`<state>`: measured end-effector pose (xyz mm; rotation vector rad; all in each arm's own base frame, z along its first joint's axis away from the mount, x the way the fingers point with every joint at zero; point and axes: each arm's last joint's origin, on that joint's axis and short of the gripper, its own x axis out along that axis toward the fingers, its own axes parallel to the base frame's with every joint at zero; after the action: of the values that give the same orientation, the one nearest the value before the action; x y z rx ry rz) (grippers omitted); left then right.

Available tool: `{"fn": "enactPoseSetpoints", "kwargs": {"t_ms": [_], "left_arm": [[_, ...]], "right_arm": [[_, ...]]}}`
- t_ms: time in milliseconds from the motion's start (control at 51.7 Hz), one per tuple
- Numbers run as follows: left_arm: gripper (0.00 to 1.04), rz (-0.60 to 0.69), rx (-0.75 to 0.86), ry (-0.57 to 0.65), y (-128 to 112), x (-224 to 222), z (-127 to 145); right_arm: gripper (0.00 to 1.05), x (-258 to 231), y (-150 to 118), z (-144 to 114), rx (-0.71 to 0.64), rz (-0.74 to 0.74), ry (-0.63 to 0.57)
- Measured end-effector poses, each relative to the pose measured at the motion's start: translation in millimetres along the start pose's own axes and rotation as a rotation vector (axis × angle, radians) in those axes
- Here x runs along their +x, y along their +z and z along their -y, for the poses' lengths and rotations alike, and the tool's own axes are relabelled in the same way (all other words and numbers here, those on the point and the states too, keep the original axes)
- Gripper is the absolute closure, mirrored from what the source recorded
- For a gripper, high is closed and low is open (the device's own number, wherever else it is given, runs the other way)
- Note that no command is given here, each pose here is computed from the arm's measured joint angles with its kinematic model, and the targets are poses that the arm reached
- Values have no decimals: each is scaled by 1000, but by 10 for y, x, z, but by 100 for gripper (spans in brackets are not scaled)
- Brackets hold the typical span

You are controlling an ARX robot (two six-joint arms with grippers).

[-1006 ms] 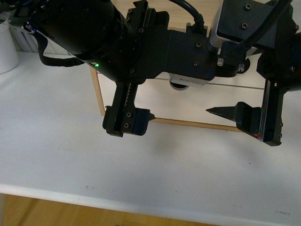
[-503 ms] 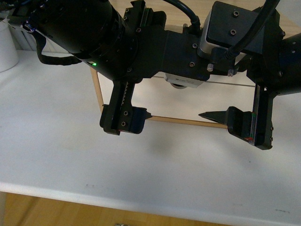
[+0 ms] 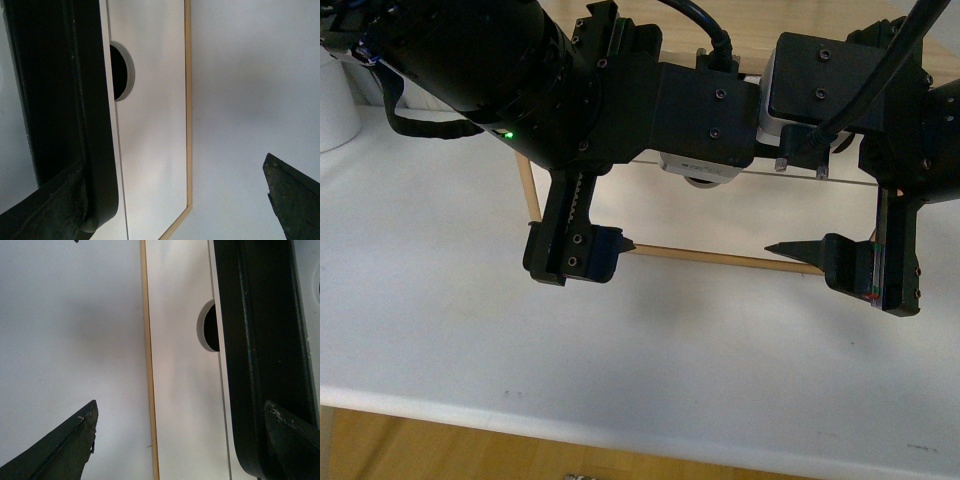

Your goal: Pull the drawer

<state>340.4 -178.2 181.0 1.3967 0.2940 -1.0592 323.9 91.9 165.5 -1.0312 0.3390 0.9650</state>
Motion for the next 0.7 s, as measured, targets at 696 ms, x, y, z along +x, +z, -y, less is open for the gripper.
{"fn": "enactPoseSetpoints", "kwargs": {"t_ms": [696], "left_arm": [[6, -15, -12, -99, 18, -111, 33]], "right_arm": [[9, -117, -7, -51, -26, 2, 109]]}}
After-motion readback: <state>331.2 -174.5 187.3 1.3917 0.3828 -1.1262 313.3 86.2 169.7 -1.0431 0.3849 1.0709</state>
